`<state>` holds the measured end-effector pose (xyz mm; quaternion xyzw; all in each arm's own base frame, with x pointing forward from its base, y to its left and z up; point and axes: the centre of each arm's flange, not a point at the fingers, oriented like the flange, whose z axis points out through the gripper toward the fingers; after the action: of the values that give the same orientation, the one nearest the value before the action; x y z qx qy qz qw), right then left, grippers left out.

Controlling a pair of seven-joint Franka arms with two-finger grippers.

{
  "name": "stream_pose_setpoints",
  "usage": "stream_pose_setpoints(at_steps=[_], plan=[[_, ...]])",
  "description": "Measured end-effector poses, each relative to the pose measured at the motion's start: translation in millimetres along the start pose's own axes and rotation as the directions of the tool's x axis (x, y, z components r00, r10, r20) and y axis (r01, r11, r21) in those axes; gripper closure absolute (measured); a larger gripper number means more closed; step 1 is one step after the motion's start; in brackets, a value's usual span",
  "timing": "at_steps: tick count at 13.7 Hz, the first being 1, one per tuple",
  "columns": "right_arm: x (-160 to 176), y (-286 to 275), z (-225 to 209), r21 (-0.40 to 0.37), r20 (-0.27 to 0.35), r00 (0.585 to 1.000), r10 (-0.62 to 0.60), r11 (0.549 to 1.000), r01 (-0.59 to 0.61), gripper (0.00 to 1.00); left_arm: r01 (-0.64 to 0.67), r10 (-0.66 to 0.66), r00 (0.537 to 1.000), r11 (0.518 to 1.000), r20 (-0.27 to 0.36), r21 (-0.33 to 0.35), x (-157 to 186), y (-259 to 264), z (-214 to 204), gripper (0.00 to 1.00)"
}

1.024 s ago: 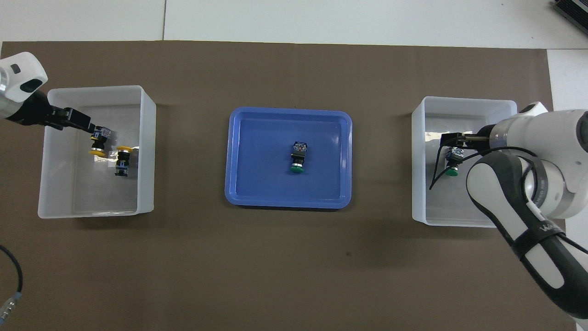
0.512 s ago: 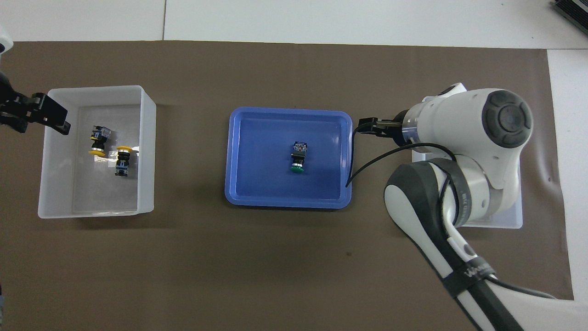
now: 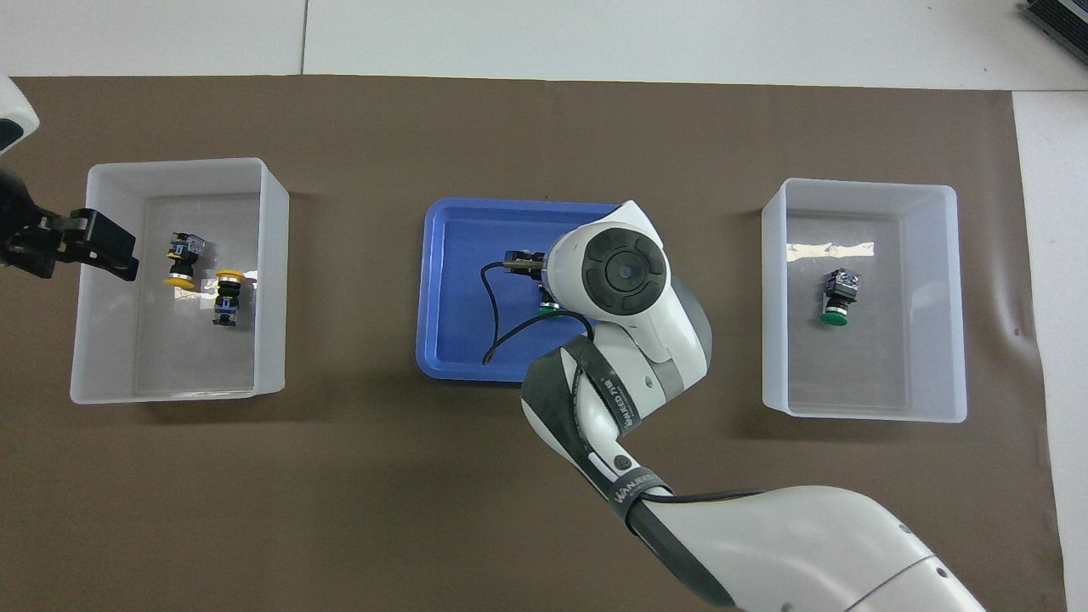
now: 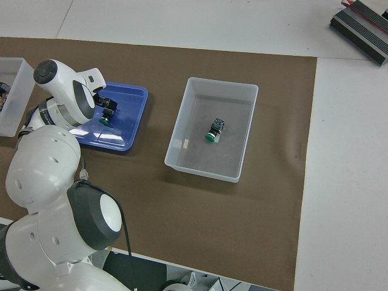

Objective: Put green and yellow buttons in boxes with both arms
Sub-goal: 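Reach the right gripper back into the tray and grasp the last button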

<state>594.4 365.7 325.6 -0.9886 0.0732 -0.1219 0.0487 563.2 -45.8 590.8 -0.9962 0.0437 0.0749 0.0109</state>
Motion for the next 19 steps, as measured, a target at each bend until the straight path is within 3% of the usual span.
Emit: stream_pose_setpoints(at_steps=[5, 9, 10, 12, 15, 19], plan=[[-8, -1, 20, -0.022, -0.002, 0.999, 0.036, 0.999, -0.036, 0.00, 0.007, -0.007, 1.000, 1.000, -0.015, 0.007, -9, 18, 11, 0.00], [-17, 2, 34, -0.040, 0.017, 0.999, 0.039, 0.998, -0.038, 0.00, 0.009, -0.008, 1.000, 1.000, -0.019, 0.006, -9, 18, 11, 0.00], [-18, 2, 36, -0.042, 0.019, 0.999, 0.039, 0.998, -0.038, 0.07, 0.012, -0.011, 1.000, 1.000, -0.024, 0.006, -9, 16, 10, 0.00], [-20, 2, 36, -0.047, 0.025, 0.999, 0.037, 0.998, -0.036, 0.10, 0.024, -0.023, 0.999, 1.000, -0.035, 0.004, -11, 9, 6, 0.00], [-22, 1, 28, -0.061, 0.037, 0.999, 0.036, 0.998, -0.034, 0.10, 0.041, -0.042, 0.997, 0.999, -0.060, -0.018, -13, 1, -2, 0.00], [-22, 0, 23, -0.062, 0.035, 0.997, 0.069, 0.996, -0.067, 0.56, 0.048, -0.055, 0.980, 0.998, -0.192, -0.045, -3, -3, -18, 0.00]])
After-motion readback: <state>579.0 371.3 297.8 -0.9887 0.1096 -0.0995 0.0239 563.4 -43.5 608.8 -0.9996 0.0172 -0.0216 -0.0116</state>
